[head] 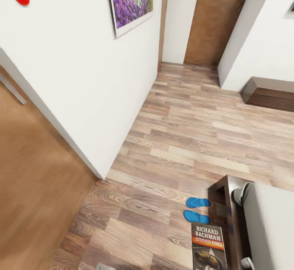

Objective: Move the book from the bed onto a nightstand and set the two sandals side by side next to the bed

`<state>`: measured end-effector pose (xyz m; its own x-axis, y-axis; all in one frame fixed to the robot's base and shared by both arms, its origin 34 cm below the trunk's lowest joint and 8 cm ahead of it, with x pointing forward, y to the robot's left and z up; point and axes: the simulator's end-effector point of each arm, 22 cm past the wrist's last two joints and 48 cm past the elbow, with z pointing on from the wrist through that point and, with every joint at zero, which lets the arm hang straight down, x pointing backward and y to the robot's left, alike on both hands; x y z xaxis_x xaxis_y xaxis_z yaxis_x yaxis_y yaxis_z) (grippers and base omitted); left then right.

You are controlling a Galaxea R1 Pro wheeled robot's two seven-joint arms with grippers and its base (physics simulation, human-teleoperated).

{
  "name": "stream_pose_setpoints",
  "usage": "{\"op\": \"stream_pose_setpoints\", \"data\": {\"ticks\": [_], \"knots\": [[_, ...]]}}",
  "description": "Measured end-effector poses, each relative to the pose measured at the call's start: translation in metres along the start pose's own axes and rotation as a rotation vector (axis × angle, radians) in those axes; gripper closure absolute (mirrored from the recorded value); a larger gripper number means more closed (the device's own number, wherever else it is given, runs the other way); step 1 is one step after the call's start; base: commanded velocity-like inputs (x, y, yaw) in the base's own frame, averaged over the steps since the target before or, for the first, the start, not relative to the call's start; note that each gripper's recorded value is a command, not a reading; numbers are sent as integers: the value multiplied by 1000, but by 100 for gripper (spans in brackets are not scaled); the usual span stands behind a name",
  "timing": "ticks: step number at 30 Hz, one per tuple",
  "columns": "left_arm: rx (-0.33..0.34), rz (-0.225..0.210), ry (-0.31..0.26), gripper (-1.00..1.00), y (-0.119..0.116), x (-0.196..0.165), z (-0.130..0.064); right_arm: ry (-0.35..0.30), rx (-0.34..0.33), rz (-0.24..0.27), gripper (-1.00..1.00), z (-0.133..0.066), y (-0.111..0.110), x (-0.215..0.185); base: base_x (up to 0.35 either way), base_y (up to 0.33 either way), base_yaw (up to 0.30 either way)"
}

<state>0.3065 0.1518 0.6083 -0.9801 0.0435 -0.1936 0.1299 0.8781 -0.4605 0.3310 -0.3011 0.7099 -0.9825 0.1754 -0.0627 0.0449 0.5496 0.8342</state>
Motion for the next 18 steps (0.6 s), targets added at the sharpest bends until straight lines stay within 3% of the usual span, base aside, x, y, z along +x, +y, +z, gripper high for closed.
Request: {"op": "stream_pose_setpoints", "data": {"ticks": [5,18], "knots": [[1,-2,3,-100,0,2,0,-2,0,-1,100,0,0,-1,0,0,137],[4,-2,-2,-100,-4,0,1,-2,2,6,100,-1,0,2,0,0,8]]}}
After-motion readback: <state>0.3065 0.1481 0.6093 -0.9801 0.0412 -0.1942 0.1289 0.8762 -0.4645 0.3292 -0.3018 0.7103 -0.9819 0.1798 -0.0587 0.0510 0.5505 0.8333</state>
